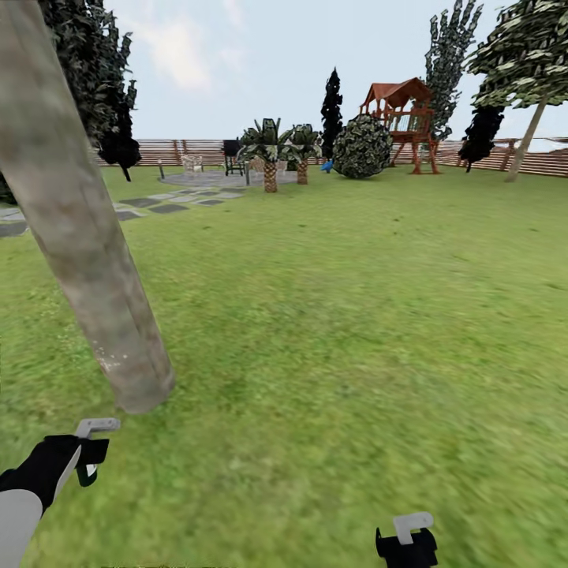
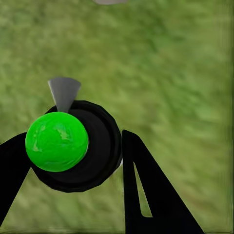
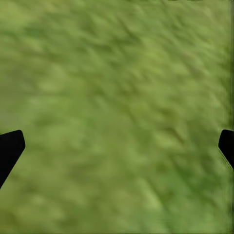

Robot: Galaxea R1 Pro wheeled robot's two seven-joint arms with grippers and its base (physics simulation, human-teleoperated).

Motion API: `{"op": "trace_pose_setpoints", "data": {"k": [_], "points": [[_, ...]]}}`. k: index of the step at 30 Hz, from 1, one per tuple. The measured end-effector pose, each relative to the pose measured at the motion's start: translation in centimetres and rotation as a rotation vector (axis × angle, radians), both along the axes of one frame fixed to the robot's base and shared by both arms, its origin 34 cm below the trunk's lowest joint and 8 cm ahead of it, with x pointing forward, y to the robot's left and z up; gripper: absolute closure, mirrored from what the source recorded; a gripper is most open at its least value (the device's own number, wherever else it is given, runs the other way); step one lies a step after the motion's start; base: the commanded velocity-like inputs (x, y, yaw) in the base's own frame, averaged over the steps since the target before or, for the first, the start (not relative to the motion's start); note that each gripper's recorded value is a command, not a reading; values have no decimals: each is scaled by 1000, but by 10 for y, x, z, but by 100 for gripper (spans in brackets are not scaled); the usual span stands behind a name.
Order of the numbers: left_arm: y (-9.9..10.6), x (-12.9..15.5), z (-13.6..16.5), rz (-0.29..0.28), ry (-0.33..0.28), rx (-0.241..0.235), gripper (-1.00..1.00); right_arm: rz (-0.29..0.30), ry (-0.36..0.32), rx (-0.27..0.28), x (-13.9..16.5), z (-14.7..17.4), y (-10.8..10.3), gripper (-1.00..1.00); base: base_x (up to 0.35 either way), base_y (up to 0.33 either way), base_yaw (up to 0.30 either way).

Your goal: In the garden, pick up the pesticide atomizer on the floor and spray pesticide onto both trees until each tree trunk is fully covered.

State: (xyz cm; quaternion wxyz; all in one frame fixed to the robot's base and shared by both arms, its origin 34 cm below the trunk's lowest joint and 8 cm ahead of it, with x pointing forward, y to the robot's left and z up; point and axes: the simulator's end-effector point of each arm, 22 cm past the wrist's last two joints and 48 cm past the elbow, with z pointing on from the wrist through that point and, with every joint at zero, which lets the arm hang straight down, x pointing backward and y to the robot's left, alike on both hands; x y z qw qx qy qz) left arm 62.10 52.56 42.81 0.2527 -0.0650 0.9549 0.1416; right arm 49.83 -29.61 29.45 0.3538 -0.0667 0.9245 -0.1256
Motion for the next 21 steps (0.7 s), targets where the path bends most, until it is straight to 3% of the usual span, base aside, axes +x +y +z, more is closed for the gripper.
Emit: {"op": "trace_pose_setpoints", "data": {"k": [9, 14, 19, 21], "points": [[0, 0, 0, 0, 0, 0, 100, 0, 0, 0, 0, 0, 0, -100, 86, -259, 254], [-1, 2, 2, 2, -7, -2, 100, -2, 0, 1, 0, 0, 0, -100, 69, -65, 276], [-31, 28, 12, -34, -51, -18, 100, -1, 0, 1, 0, 0, 0, -100, 2, -2, 153], [-33, 42, 26, -40, -84, -10, 100, -1, 0, 1, 0, 0, 0, -100, 0, 0, 20]]}}
